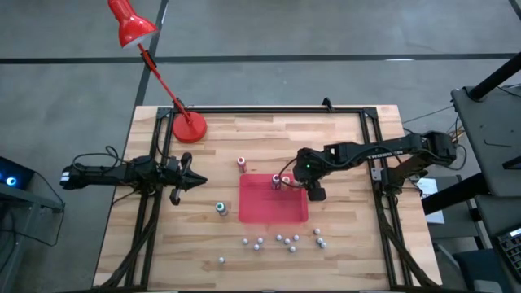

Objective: Pick & Place food coloring
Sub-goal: Put the large yellow food coloring bottle into the container, then put the small red food coloring bottle into the container

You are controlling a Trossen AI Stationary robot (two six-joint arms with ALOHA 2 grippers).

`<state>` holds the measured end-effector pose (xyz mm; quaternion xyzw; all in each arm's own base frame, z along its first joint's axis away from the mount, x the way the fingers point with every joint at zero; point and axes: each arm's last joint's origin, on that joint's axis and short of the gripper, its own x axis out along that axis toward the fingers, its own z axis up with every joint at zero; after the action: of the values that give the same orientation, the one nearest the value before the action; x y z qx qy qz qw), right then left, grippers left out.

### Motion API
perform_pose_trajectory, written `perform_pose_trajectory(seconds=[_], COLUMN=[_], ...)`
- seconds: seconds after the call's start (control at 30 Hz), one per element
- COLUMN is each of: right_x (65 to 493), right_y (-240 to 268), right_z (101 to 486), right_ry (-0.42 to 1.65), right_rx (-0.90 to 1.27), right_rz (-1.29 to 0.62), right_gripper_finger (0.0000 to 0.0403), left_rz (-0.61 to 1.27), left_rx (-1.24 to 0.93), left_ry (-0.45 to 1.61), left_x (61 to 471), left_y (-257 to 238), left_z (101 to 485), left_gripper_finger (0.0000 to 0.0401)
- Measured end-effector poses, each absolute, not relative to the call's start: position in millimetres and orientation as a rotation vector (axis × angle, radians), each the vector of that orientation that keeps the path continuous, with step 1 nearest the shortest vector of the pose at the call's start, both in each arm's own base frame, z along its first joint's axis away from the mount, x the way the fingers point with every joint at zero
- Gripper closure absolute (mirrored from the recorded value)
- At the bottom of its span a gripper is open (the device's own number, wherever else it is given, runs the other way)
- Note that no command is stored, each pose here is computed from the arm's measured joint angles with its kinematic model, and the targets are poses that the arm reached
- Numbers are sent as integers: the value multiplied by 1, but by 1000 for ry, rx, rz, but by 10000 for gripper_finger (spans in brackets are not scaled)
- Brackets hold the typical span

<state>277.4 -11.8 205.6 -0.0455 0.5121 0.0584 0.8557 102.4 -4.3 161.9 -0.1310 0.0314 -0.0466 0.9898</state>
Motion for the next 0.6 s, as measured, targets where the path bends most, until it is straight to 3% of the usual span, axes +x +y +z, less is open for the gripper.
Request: perform_pose_trajectory(seconds=[0.6], right_x=[279], right_y=[-13], right_z=[261], right_ry=[986], right_rx=[-120], right_rz=[119], right_gripper_finger=[186], left_rz=[-94], left_rx=[-263], left_ry=[63], left_x=[102], left_y=[-4], left_z=[162], left_gripper_finger=[401])
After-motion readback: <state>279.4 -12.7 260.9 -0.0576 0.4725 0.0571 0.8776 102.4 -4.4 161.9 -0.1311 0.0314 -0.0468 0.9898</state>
